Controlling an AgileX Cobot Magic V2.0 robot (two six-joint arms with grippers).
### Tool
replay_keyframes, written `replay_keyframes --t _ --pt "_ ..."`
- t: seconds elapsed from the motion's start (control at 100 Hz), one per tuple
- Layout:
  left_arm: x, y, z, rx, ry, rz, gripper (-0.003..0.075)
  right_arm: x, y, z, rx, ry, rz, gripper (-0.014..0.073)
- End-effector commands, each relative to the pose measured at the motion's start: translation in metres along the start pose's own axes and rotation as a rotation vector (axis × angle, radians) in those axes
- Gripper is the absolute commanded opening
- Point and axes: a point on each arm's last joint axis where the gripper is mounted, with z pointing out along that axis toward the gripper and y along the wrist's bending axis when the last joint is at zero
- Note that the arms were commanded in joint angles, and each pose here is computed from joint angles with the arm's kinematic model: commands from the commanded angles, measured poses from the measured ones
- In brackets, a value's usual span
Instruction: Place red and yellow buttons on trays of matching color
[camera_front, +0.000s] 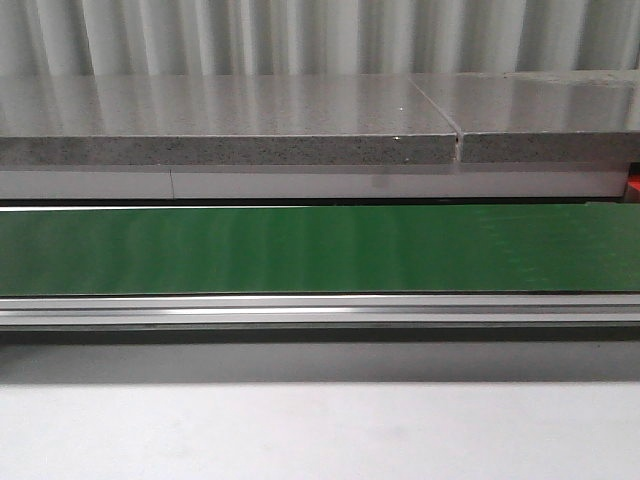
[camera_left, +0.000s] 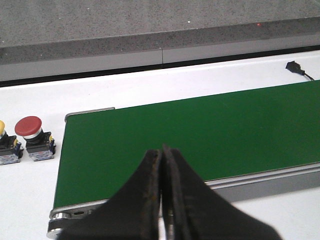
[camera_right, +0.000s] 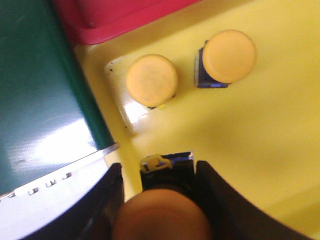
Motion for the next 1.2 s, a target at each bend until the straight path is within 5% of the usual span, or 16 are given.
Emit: replay_keyframes --t 0.0,0.24,0.91,1.05,1.19 --pt "-0.015 0.000 -0.004 -0.001 -0.097 -0.022 -0.0020 -0.003 -0.005 -0.007 0.015 -0.112 0.032 0.0002" --pt "-0.015 0.000 -0.004 -0.001 -0.097 -0.022 -0.0020 0.008 -0.007 0.016 0.027 -0.149 0.046 0.0002" --pt "-0.015 0.000 -0.004 -0.001 -0.097 -0.022 -0.0020 0.008 -0.020 0.073 0.042 0.002 0.152 0.0016" --pt "-0.015 0.000 -0.004 -0.001 -0.097 -0.022 -0.0020 0.008 -0.020 0.072 0.041 0.007 0.153 0.0159" --pt "-0.015 0.000 -0.004 -0.001 -0.097 -0.022 -0.0020 0.008 -0.019 0.071 0.034 0.022 0.161 0.0428"
